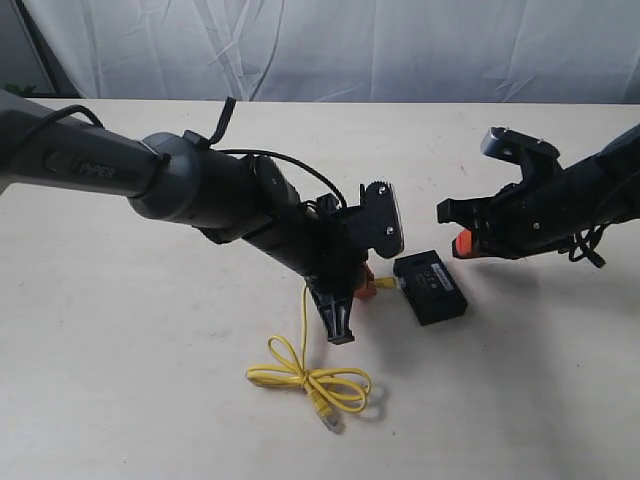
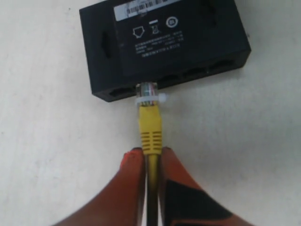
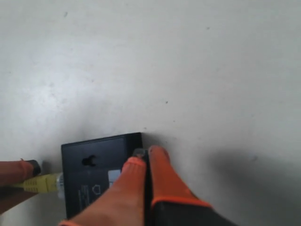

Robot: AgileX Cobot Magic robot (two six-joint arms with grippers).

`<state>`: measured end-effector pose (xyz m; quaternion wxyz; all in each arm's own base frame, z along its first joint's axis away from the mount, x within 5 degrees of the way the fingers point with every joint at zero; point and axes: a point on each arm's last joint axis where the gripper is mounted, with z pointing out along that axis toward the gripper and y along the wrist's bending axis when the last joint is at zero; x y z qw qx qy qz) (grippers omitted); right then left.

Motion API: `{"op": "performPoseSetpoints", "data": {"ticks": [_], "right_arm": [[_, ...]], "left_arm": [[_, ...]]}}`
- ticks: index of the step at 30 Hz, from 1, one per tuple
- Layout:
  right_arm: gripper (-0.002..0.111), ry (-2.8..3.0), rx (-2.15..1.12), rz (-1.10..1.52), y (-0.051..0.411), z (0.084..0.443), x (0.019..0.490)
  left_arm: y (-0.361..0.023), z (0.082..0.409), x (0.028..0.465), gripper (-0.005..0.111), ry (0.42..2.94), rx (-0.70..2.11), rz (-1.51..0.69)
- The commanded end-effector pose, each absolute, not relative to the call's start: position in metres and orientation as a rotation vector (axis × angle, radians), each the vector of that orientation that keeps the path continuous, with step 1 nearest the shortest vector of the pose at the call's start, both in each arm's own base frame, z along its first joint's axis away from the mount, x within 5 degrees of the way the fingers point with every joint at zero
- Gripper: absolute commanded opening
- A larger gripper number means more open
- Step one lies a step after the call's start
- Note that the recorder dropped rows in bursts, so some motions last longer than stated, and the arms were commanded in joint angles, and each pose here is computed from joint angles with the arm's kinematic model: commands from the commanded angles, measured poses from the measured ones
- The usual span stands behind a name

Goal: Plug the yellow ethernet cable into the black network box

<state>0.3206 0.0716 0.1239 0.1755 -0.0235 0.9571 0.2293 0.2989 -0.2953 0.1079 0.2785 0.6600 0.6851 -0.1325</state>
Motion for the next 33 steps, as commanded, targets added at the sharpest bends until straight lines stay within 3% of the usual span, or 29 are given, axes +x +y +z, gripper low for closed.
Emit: {"op": "performPoseSetpoints", "data": {"ticks": [1,17,22,33], "right_arm": [[0.000,2.726,-0.061,0.610,0.065,0.128,0.320],[0.000,2.840,-0.204,0.695,0.099,0.108,0.306],[0.000,2.839,-0.205,0.692,0.100,0.107,0.306],[0.000,2.779,-0.068,0.639,0.087,0.121,0.314]], "left_arm": [[-0.294,0.102,0.297,0.000,1.868,1.765,-0.377],[-0.296,0.098,0.298,0.000,1.929,1.684,-0.421],[-0.297,0.083,0.296,0.000,2.000,1.651,-0.473],[-0.298,0.085,0.295,0.000,2.023,1.622,-0.494]]}}
